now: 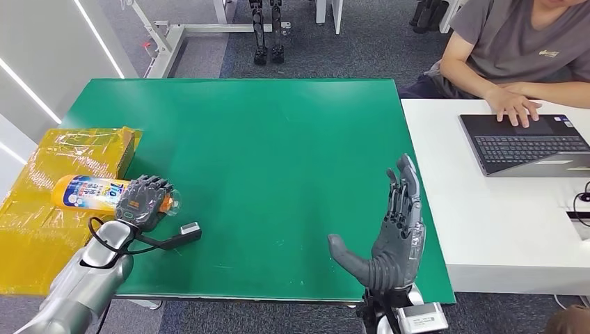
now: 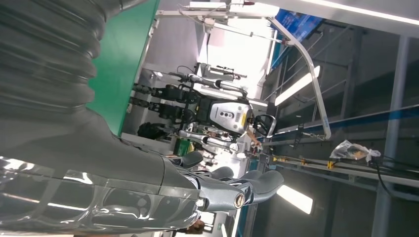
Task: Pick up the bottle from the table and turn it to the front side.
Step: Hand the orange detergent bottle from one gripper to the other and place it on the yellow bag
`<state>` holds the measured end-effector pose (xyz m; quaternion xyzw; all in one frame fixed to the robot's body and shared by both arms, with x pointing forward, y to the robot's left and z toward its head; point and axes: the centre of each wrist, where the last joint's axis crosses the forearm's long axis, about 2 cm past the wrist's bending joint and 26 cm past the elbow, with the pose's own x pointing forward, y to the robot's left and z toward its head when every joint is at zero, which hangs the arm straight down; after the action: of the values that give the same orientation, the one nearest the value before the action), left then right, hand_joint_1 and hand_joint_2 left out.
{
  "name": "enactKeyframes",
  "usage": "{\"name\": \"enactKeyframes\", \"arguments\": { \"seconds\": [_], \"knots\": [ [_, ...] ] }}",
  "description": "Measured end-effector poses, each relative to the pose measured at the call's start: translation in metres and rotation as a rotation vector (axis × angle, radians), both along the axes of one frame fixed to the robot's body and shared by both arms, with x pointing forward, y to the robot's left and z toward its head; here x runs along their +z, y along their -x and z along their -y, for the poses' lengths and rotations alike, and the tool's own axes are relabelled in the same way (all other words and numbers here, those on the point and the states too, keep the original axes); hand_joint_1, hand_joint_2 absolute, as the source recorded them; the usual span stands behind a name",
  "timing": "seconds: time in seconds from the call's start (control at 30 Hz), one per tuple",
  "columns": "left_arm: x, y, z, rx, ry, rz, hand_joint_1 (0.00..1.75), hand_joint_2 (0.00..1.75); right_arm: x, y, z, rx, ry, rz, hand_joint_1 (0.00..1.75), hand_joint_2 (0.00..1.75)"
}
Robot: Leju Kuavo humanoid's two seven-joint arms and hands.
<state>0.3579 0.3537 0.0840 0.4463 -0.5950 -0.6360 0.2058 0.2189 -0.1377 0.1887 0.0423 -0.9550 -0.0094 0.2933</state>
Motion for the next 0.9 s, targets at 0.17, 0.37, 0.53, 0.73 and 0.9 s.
{"name": "enactKeyframes", "arguments": {
  "seconds": [0.17,0.37,0.53,0.73,0.9],
  "knots": [
    [-0.006,0.001,-0.002,0.000,0.003,-0.032,1.75,1.75,0.000,-0.001,0.000,0.011,0.005,0.003,0.00,1.75],
    [-0.010,0.001,0.003,0.014,0.061,-0.049,1.75,1.75,-0.001,-0.001,0.001,0.019,0.009,-0.001,0.00,1.75],
    [-0.012,-0.002,0.016,0.025,0.102,-0.063,1.75,1.75,-0.002,-0.001,0.001,0.015,0.016,-0.002,0.00,1.75],
    [-0.013,-0.004,0.024,0.040,0.119,-0.077,1.75,1.75,-0.003,-0.001,0.000,0.025,0.020,-0.006,0.00,1.75],
    [-0.013,-0.005,0.025,0.042,0.117,-0.085,1.50,1.75,-0.004,-0.001,0.000,0.032,0.023,-0.009,0.00,1.75]
  ]
}}
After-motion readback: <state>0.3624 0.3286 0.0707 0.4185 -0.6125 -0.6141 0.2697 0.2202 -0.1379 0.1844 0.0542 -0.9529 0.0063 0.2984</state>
